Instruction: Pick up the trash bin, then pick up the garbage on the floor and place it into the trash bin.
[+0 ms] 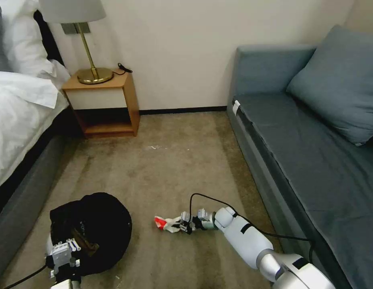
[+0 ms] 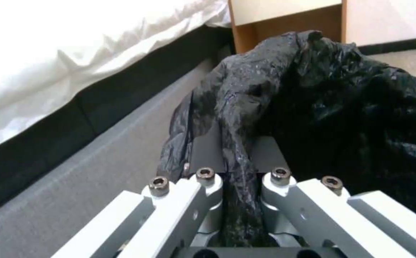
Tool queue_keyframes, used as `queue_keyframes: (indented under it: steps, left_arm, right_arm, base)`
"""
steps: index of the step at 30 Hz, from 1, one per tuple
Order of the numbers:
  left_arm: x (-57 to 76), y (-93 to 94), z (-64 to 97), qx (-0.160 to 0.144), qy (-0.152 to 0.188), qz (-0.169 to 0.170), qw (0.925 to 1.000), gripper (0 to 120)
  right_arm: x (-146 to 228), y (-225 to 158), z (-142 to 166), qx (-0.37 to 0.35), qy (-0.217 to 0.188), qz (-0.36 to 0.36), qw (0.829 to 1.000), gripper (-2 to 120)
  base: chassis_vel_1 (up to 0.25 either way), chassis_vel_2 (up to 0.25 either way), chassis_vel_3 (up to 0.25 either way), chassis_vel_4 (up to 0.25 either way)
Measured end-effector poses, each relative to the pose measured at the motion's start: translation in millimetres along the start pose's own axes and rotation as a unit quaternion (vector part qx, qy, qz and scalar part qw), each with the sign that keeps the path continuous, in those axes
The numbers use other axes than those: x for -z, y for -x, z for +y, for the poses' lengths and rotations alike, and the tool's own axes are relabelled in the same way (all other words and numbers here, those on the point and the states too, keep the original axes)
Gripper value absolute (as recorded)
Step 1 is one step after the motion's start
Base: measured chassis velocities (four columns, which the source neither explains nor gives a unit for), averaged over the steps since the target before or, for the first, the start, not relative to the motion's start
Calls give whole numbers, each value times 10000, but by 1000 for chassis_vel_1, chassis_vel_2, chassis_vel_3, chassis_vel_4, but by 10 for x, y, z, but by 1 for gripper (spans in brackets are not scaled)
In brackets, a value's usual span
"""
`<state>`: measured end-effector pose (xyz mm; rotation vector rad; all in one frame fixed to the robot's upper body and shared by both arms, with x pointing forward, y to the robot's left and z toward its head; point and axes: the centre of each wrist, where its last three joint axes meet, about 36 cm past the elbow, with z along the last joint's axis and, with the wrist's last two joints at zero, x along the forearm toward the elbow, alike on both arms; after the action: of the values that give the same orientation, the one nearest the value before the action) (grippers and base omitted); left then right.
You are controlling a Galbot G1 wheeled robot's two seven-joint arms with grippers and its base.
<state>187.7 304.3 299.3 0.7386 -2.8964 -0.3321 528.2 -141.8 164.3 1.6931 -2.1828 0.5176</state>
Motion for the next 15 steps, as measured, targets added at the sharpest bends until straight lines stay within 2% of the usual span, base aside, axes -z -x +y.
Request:
queue_keyframes:
  steps: [4, 7, 8, 9, 12, 13, 15]
  left_arm:
    - [11, -13, -22, -51, 25, -27, 10000, 5]
    - [28, -18, -35, -85, 37, -62, 9999, 5]
    - [28, -18, -35, -85, 37, -62, 9999, 5]
    - [37, -18, -40, -93, 32, -75, 9999, 5]
    - [75, -12, -46, -108, 9, -128, 9999, 5]
    - [75, -12, -46, -108, 9, -128, 9999, 5]
    - [111, -10, -47, -123, -6, -173, 9998, 5]
  right_arm:
    - [177, 101, 1, -470, 81, -616, 9970, 0]
    - [555, 308, 144, -902, 413, -1439, 9846, 0]
    - [555, 308, 144, -902, 413, -1439, 9846, 0]
    - [710, 394, 254, -976, 621, -1747, 9778, 0]
    - [1144, 574, 632, -694, 1150, -2390, 9617, 0]
    - [1144, 574, 632, -694, 1150, -2390, 9617, 0]
    - [1353, 637, 883, -337, 1289, -2591, 9566, 0]
  base:
    - [0, 0, 0, 0]
    - [0, 0, 0, 0]
    - [0, 0, 0, 0]
    - [0, 0, 0, 0]
    - [0, 0, 0, 0]
    - [0, 0, 0, 0]
    - [0, 0, 0, 0]
